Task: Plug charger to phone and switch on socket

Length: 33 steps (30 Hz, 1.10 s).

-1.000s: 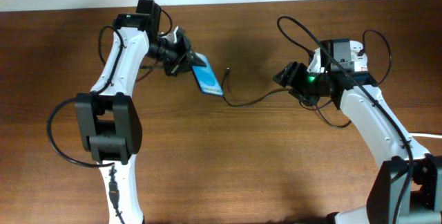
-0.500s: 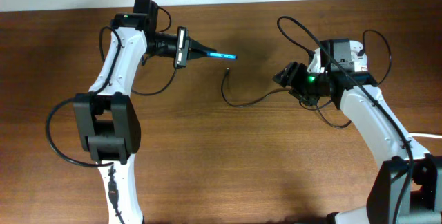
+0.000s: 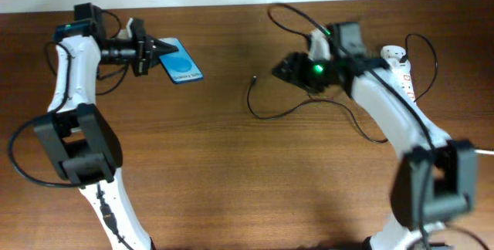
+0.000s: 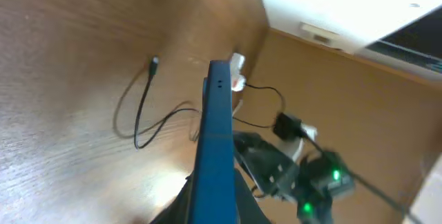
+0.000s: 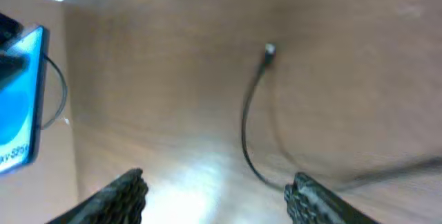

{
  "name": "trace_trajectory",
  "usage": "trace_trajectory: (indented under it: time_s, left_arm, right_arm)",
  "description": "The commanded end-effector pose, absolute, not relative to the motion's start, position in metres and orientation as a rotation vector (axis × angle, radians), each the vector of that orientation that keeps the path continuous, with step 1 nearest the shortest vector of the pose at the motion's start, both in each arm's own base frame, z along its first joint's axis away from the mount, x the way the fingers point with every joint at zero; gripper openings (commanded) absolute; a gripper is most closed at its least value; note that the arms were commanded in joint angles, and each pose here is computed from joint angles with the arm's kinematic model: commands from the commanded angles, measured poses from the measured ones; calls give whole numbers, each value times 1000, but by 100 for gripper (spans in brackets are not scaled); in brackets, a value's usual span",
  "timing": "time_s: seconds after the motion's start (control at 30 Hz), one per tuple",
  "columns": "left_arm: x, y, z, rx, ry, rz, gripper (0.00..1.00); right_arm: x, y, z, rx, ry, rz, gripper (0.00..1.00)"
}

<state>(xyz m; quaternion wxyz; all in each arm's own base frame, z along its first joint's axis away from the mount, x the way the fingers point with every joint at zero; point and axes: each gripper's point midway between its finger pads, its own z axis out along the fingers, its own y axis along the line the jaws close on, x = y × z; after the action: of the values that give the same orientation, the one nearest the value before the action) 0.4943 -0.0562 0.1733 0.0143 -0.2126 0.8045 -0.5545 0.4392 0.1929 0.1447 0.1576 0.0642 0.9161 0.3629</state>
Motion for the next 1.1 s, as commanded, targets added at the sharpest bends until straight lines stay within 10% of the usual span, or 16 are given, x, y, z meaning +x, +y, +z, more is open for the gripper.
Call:
trace_trajectory:
  time_s: [0.0, 0.4, 0.87, 1.07]
  left_arm:
    - [492, -47, 207, -547, 2376, -1823, 0]
    - [486, -50, 206, -595, 2399, -1846, 0]
    - [484, -62, 205, -572, 2420, -1855, 0]
    - [483, -70, 205, -554, 2435, -1858, 0]
  right_arm:
    - [463, 223, 129, 126, 2694, 944, 59]
    - [467, 245, 26, 370, 2889, 764, 34]
    - [477, 262, -11, 524, 2865, 777, 32]
    - [472, 264, -13, 484, 2891, 789, 8]
